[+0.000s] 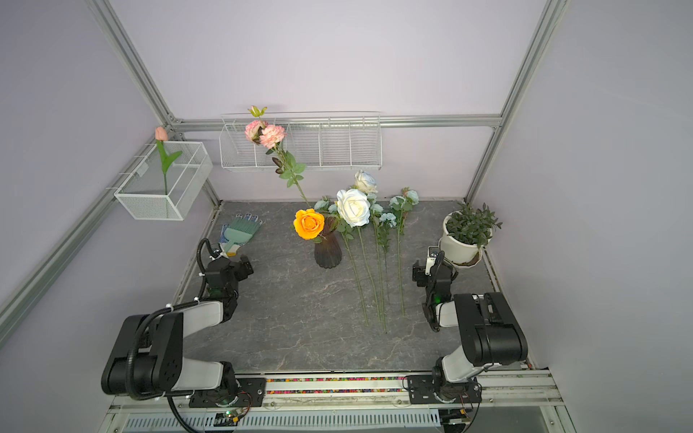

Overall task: Pick out blue flowers from the vase
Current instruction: Reset both arms

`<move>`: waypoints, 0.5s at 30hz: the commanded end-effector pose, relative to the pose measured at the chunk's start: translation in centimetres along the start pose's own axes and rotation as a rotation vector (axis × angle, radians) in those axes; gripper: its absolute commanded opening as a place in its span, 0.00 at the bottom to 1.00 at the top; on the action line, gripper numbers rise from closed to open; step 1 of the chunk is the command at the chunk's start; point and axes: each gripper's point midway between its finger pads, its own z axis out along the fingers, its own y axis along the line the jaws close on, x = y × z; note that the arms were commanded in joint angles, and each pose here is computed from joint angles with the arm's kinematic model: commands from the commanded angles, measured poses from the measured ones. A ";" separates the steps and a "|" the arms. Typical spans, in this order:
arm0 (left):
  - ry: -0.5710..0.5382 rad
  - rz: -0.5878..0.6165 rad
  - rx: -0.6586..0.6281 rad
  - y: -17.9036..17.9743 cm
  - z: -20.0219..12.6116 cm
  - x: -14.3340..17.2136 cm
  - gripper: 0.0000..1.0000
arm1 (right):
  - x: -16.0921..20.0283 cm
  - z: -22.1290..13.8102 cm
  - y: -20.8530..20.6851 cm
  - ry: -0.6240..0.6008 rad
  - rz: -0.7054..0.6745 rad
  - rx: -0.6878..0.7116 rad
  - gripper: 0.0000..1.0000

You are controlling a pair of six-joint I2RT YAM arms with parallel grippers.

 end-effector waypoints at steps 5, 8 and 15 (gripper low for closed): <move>-0.087 0.041 0.093 -2.2 0.5 -1.7 0.99 | -2.8 0.5 -0.6 -0.082 0.014 0.025 0.88; -0.082 0.043 0.093 -2.2 0.5 -1.6 0.99 | -2.8 0.4 -1.3 -0.083 0.028 0.067 0.88; -0.073 0.036 0.086 -2.0 0.5 -1.6 0.99 | -2.7 0.3 -1.2 -0.082 0.023 0.065 0.88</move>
